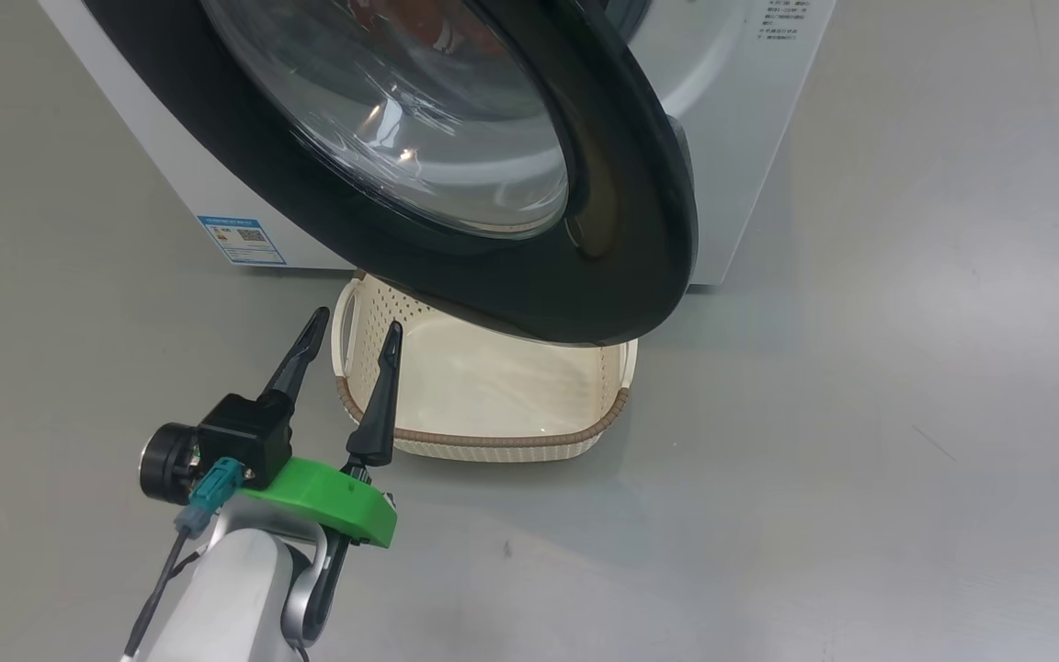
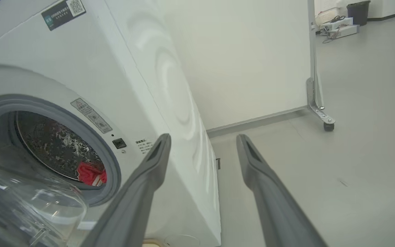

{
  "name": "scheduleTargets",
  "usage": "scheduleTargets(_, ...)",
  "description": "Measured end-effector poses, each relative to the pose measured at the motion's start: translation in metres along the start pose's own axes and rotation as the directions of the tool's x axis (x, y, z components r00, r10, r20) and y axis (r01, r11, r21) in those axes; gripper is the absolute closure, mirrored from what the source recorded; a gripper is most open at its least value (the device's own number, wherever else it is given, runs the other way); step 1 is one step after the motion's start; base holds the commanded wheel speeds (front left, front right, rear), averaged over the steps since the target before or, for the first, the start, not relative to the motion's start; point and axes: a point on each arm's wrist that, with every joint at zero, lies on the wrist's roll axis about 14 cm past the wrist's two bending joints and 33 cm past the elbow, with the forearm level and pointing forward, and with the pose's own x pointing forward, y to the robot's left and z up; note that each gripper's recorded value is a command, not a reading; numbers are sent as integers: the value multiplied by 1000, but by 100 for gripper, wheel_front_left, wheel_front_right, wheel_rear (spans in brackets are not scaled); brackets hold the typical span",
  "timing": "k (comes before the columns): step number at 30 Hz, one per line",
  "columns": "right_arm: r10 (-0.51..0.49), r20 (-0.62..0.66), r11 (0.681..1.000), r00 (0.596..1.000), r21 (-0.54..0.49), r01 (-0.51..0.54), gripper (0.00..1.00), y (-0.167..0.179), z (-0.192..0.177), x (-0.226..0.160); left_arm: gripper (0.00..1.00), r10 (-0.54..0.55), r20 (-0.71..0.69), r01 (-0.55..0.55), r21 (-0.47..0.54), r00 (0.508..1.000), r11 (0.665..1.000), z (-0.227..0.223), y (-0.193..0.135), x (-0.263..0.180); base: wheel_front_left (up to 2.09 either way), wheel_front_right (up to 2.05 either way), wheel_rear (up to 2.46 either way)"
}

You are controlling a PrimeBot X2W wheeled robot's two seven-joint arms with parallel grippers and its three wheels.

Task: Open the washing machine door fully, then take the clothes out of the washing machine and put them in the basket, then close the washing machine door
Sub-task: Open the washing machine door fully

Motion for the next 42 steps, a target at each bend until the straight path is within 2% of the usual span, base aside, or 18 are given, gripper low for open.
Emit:
scheduleTargets(3,-2,42,990,999,-143,8,0,-7,5,-6,0,1,0,-1,0,1000,1000,0,0,0,0,0,0)
scheduleTargets(8,21,73,946,997,-325,4,0,-8,1,-16,0,2,-2,-2,0,1000,1000,0,0,-1,0,0,0)
scheduleTargets(12,7,58,939,998,-344,14,0,-7,-14,-22,0,4,-4,-4,0,1000,1000,-1,1,-3,0,0,0)
scheduleTargets(15,-21,0,941,1000,-338,20,0,-5,-42,-32,0,8,-10,-8,-2,1000,1000,-3,1,-6,0,0,0)
scheduleTargets(20,-47,-32,946,998,-323,34,0,0,-61,-39,0,8,-8,-8,-2,1000,1000,-2,1,-6,0,0,0)
scheduleTargets(36,-123,-75,952,990,-292,96,0,3,-90,-64,0,9,-6,-9,-4,1000,1000,-2,1,-7,0,0,0)
scheduleTargets(42,-115,-68,953,991,-290,91,0,9,-91,-68,0,4,-10,-4,-3,1000,1000,-3,-1,-7,0,0,0)
